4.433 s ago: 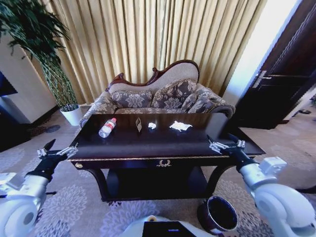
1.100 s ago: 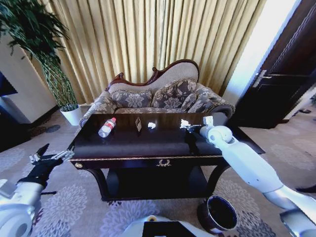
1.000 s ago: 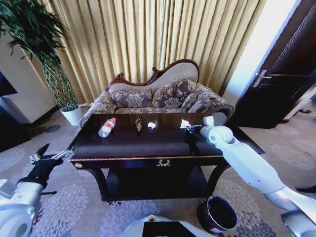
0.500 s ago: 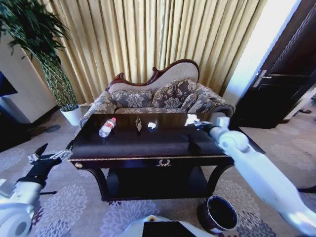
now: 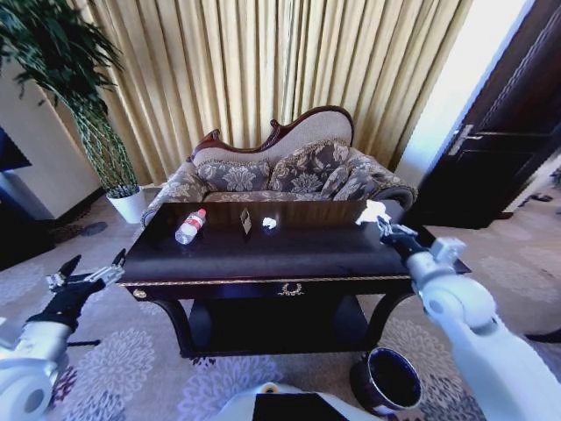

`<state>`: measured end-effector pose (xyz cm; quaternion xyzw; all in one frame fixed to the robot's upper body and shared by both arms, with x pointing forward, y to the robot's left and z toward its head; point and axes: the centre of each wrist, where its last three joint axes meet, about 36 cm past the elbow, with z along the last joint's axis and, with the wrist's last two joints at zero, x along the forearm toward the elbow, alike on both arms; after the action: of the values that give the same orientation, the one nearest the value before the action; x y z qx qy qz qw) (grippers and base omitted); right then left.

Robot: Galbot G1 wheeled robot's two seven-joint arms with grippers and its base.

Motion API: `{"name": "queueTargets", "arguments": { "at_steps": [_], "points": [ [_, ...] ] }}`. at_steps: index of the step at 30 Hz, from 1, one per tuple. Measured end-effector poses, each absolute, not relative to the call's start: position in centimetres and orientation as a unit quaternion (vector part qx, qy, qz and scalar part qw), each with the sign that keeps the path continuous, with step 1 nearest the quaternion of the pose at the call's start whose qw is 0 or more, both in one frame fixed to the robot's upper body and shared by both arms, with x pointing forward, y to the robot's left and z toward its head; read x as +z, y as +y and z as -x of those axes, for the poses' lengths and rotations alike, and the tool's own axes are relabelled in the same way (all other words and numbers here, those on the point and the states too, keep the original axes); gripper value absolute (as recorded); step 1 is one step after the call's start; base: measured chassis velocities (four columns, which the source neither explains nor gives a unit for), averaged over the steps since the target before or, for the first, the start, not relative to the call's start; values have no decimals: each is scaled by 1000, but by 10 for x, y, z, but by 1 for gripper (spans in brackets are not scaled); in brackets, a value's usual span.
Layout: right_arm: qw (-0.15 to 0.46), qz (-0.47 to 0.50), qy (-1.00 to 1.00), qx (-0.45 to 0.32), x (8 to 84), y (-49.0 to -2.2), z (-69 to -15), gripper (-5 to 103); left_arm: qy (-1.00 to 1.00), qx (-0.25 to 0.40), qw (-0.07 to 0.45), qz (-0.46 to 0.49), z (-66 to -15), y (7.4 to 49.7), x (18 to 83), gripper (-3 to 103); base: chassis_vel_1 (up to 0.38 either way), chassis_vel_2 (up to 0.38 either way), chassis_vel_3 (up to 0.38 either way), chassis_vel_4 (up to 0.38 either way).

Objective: Move to the front of the table and place the trash on the table into the trash bin.

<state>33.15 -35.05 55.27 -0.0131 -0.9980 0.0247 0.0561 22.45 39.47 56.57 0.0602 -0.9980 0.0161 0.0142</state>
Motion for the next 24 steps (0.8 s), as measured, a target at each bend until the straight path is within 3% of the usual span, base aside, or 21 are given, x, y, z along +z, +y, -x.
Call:
{"name": "queueTargets", "arguments": {
  "at_steps": [24],
  "points": [
    [52, 15, -998, 18, 555, -337, -301, 0, -999, 15, 18, -33, -231, 399, 567, 100, 8, -7, -7, 7]
  ]
}}
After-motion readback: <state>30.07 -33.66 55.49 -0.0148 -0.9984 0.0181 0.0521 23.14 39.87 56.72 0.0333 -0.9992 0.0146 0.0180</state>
